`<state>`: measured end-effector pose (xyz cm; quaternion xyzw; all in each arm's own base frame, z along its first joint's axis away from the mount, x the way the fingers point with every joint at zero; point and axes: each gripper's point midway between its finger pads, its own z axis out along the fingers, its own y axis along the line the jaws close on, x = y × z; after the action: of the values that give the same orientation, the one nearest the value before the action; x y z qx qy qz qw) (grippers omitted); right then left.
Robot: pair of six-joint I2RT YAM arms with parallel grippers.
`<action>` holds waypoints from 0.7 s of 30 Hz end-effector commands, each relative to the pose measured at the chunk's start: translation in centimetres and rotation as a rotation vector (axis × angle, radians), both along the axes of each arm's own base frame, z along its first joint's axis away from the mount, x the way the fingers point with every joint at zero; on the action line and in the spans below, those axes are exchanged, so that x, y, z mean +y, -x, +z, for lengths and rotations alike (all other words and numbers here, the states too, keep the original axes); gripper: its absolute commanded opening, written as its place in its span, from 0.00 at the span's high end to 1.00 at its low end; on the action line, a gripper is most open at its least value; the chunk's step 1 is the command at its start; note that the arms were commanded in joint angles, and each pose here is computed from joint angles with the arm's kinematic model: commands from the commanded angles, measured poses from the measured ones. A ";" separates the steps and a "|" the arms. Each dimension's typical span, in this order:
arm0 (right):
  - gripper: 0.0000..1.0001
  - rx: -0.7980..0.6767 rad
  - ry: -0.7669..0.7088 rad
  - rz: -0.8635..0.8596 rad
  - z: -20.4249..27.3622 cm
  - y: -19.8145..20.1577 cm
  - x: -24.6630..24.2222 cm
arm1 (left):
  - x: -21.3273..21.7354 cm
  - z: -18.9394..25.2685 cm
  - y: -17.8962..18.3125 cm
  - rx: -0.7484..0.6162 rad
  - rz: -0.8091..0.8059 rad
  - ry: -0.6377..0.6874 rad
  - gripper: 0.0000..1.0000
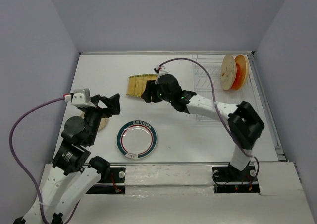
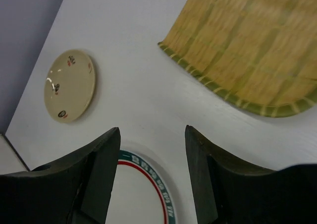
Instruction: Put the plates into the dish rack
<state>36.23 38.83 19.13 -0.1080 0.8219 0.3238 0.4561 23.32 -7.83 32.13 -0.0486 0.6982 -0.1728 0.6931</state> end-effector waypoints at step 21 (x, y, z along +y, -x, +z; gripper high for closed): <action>0.47 0.389 -0.202 0.244 -11.0 4.6 24.5 | 2.3 3.8 4.2 -0.273 -0.003 0.156 0.01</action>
<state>32.27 61.68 6.82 -0.1061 0.8392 0.4538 0.2803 19.82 -5.56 33.97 -0.0725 0.6171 -0.2078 0.7555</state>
